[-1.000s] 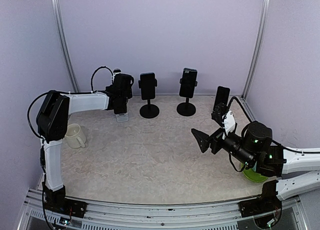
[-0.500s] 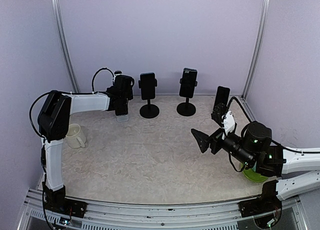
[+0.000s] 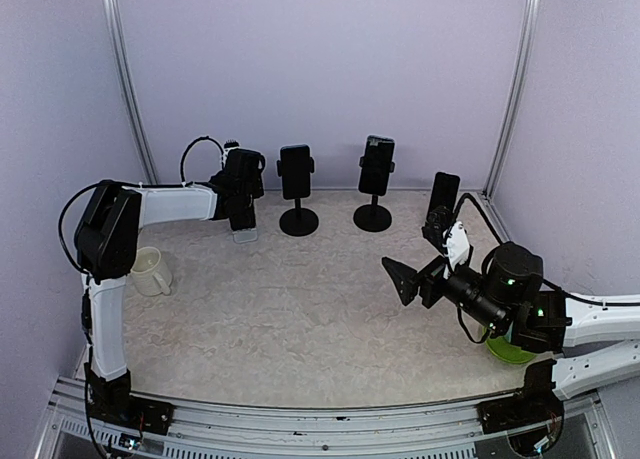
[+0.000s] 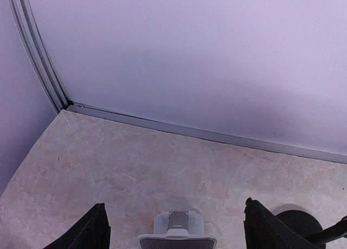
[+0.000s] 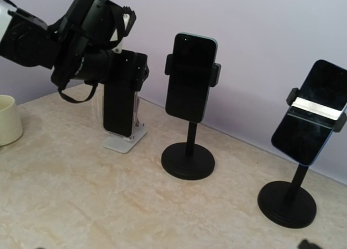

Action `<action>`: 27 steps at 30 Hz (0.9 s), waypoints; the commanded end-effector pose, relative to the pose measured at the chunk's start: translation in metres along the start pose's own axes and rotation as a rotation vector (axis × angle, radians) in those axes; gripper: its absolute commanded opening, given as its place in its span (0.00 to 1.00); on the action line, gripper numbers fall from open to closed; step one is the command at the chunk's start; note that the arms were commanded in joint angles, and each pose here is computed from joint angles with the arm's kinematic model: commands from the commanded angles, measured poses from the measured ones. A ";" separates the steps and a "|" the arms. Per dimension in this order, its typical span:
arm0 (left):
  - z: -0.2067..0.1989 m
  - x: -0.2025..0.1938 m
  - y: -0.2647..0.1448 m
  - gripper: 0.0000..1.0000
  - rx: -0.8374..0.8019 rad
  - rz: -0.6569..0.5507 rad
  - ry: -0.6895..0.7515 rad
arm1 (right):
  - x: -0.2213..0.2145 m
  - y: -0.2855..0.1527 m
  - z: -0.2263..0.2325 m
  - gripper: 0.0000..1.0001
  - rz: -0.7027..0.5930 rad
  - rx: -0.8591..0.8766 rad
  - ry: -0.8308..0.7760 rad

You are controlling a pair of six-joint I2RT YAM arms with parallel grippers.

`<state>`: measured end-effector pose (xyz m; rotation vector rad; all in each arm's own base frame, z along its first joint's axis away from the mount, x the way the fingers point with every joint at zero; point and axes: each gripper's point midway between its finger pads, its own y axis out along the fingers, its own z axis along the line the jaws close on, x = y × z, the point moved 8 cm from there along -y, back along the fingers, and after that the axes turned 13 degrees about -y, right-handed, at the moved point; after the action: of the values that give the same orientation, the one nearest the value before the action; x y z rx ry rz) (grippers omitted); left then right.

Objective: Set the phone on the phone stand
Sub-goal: Install the phone onto the phone stand.

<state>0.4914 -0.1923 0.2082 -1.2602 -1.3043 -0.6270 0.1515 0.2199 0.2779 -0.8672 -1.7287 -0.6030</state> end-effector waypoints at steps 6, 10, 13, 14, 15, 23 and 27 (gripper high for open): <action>0.006 0.006 0.005 0.43 0.002 -0.027 -0.064 | 0.000 -0.002 0.001 1.00 0.005 -0.003 -0.010; 0.007 0.005 0.005 0.50 0.004 -0.023 -0.068 | 0.000 -0.002 0.001 1.00 0.003 -0.004 -0.010; 0.007 0.005 0.005 0.55 0.006 -0.022 -0.073 | 0.001 -0.002 0.000 1.00 0.003 -0.006 -0.013; 0.007 0.005 0.005 0.57 0.005 -0.022 -0.073 | 0.000 -0.002 0.000 1.00 0.003 -0.006 -0.013; 0.008 0.005 0.005 0.59 0.005 -0.021 -0.072 | 0.001 -0.002 0.000 1.00 0.003 -0.008 -0.014; 0.010 0.005 0.008 0.73 0.011 -0.014 -0.078 | 0.000 -0.003 0.000 1.00 0.004 -0.009 -0.015; 0.011 0.005 0.009 0.78 0.012 -0.009 -0.082 | 0.000 -0.003 -0.001 1.00 0.002 -0.009 -0.015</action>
<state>0.4940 -0.1857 0.2063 -1.2821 -1.3468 -0.5927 0.1519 0.2193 0.2780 -0.8769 -1.7333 -0.6056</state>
